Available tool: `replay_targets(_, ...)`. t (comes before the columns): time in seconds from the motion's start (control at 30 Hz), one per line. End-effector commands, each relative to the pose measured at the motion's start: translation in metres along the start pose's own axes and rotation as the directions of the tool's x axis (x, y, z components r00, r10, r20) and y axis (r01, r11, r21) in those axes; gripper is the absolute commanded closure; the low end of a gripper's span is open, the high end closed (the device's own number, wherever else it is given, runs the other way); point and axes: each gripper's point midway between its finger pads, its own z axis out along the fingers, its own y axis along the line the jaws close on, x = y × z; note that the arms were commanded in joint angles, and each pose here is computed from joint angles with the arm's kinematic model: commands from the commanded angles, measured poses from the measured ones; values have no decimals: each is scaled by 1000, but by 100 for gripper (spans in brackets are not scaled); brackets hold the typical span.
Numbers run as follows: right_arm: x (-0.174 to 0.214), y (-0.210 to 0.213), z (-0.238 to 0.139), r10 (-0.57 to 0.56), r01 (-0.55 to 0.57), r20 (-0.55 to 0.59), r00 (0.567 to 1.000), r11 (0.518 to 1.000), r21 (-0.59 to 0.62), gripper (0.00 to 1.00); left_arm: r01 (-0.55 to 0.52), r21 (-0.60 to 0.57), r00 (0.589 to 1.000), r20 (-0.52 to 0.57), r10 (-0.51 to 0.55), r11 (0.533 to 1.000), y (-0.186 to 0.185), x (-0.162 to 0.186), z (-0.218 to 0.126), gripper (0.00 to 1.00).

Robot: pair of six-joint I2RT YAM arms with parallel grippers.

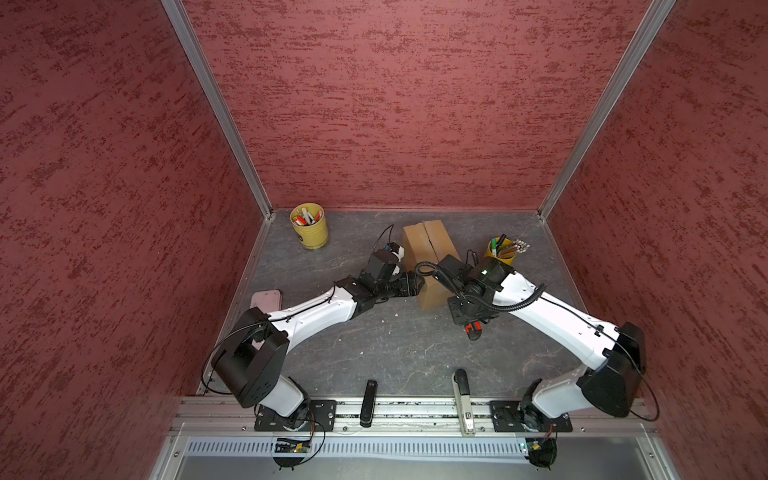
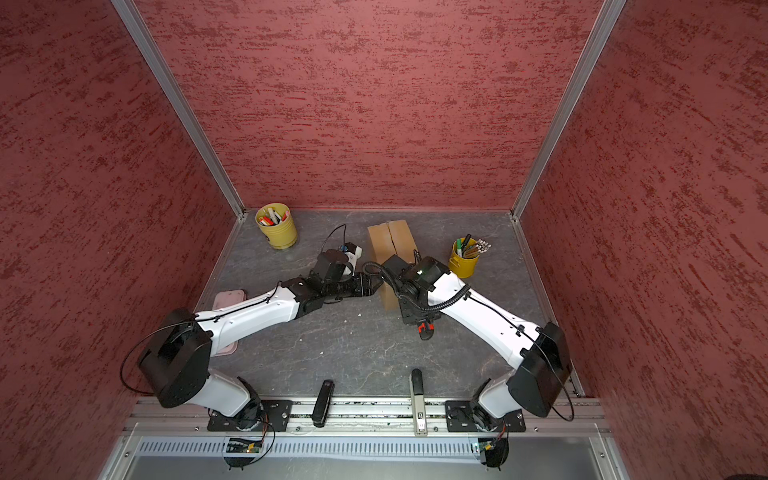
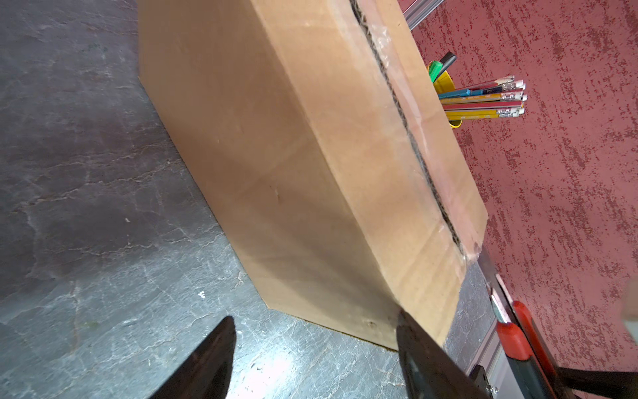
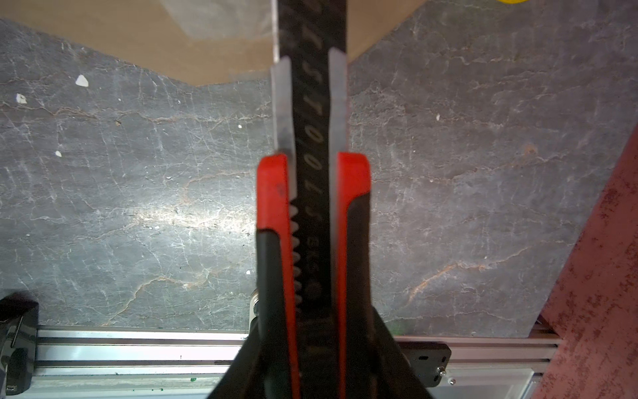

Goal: Unpack the express box

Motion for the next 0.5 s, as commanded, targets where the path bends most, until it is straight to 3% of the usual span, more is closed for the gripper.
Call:
replay_targets(0.0,-11,11,-20,-10,14,68,998,997,-70,100,-15,19,999,31,15,1000,-10,-10,1,26)
replay_targets(0.47,-9,9,-37,36,-22,113,993,992,-124,100,-12,-8,999,36,13,1000,-1,-8,1,26)
